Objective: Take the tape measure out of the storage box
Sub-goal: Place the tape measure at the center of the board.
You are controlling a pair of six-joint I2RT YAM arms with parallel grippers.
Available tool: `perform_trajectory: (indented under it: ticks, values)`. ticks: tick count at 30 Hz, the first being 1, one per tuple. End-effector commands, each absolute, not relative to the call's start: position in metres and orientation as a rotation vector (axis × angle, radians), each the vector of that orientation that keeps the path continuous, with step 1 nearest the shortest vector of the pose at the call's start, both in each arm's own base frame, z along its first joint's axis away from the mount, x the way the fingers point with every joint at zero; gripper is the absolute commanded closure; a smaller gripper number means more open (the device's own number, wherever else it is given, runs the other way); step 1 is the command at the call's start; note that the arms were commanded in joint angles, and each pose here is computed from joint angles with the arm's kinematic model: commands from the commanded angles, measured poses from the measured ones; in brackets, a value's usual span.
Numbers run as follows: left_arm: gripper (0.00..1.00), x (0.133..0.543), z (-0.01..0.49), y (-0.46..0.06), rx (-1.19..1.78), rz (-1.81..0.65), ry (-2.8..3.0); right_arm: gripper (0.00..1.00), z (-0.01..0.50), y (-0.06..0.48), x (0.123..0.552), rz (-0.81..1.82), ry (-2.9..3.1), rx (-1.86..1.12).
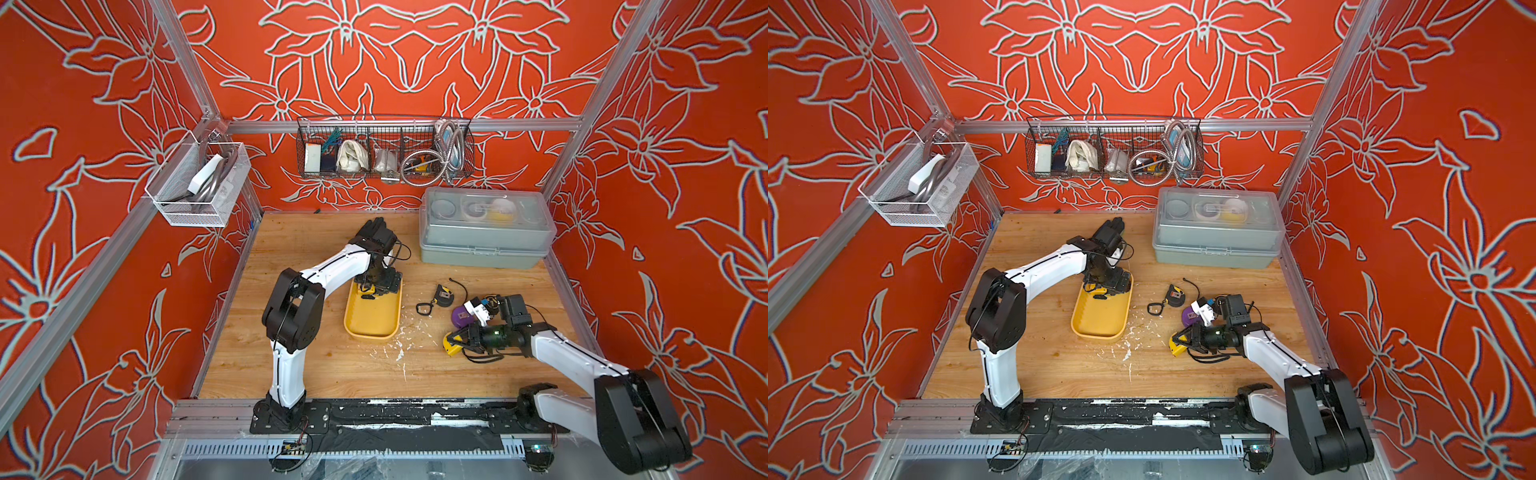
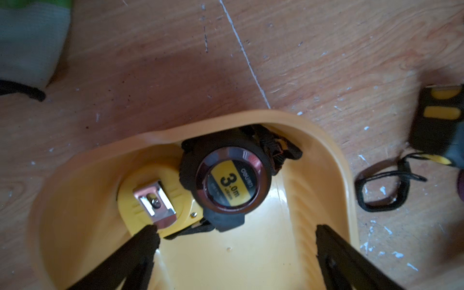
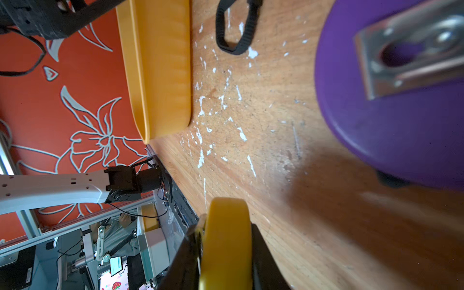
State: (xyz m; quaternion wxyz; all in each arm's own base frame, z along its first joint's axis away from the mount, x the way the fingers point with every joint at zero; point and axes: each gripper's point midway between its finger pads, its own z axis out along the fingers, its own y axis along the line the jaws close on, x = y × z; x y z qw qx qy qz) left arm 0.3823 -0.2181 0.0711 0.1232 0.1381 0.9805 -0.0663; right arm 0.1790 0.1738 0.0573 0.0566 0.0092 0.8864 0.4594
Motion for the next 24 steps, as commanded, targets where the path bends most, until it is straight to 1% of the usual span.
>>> perform_trajectory:
  ticks: [1,4,9,11,13,15,16,17,20,22,24]
  values:
    - [0.01,0.382,0.057,-0.224,0.445,-0.162,2.873,0.80,0.049,0.171,0.186,1.322,2.696,-0.019]
    - [0.01,0.385,0.049,-0.225,0.437,-0.148,2.880,0.78,0.041,0.170,0.186,1.306,2.730,-0.006]
    - [0.01,0.388,0.039,-0.221,0.422,-0.102,2.887,0.61,0.037,0.164,0.188,1.229,2.739,-0.001]
    - [0.04,0.390,0.038,-0.222,0.422,-0.103,2.876,0.43,0.039,0.163,0.190,1.212,2.734,-0.011]
    - [0.11,0.391,0.039,-0.220,0.416,-0.090,2.862,0.25,0.043,0.164,0.192,1.204,2.720,-0.028]
    - [0.14,0.394,0.041,-0.219,0.415,-0.087,2.842,0.08,0.050,0.163,0.196,1.189,2.702,-0.046]
    - [0.14,0.395,0.042,-0.219,0.414,-0.089,2.826,0.02,0.055,0.163,0.198,1.185,2.686,-0.060]
    - [0.14,0.397,0.043,-0.221,0.416,-0.095,2.812,0.00,0.059,0.164,0.199,1.187,2.674,-0.073]
    - [0.12,0.402,0.041,-0.225,0.428,-0.119,2.792,0.00,0.071,0.166,0.205,1.189,2.641,-0.096]
    - [0.10,0.404,0.032,-0.226,0.431,-0.097,2.824,0.00,0.077,0.168,0.209,1.195,2.625,-0.110]
    - [0.11,0.404,0.025,-0.226,0.435,-0.086,2.844,0.00,0.082,0.169,0.212,1.200,2.613,-0.121]
